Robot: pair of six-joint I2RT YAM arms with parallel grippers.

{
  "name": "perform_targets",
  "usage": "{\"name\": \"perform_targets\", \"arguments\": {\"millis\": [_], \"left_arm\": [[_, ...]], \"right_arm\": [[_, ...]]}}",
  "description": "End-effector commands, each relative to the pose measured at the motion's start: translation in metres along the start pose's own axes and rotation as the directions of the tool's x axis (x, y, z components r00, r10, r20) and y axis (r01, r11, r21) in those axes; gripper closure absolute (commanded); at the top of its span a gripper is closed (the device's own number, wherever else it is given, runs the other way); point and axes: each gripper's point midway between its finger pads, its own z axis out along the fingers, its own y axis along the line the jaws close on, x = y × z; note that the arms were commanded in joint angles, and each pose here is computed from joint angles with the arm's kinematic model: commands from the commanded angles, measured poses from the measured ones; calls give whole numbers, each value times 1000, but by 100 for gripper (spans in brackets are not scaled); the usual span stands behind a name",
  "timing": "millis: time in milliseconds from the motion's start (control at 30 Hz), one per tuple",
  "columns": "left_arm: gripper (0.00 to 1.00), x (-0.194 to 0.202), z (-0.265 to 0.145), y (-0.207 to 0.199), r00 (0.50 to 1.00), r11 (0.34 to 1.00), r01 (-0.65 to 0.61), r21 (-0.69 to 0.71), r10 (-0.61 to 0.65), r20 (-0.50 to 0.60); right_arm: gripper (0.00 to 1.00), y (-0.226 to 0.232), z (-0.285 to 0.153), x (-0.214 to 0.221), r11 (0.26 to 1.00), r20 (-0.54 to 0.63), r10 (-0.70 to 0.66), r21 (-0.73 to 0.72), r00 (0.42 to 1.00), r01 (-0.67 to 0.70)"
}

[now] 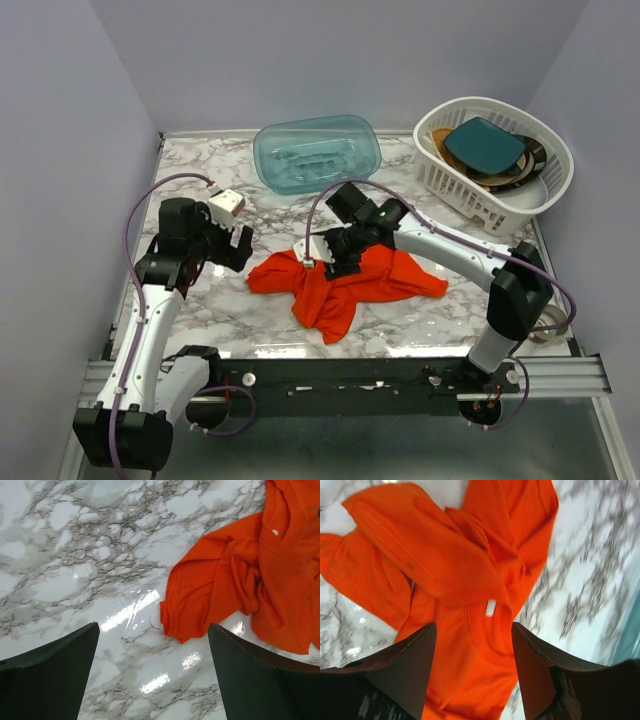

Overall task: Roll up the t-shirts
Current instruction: Flatten out the T-shirt at the center of the board.

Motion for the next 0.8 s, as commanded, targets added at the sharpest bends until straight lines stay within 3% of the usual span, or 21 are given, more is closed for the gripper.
{"name": "perform_targets", "arguments": {"millis": [0, 167, 567, 700, 767], "left_arm": [[1, -7, -18, 17, 990, 985, 139, -98, -137, 26], [1, -15, -19, 11, 957, 957, 287, -42, -285, 45], [1, -5, -25, 18, 952, 949, 304, -84, -301, 50], [1, -8, -26, 18, 954, 951, 299, -78, -295, 57], [1, -9, -26, 17, 955, 953, 294, -72, -290, 62]], "right_arm": [[29, 39, 34, -29, 927, 99, -352, -102, 931, 362], [30, 55, 59, -33, 879, 133, -446, -121, 885, 461], [51, 42, 95, -11, 857, 57, -497, -128, 866, 500], [85, 34, 90, -14, 875, 34, -473, -106, 881, 473], [88, 27, 81, -19, 891, 15, -446, -90, 895, 446]]}}
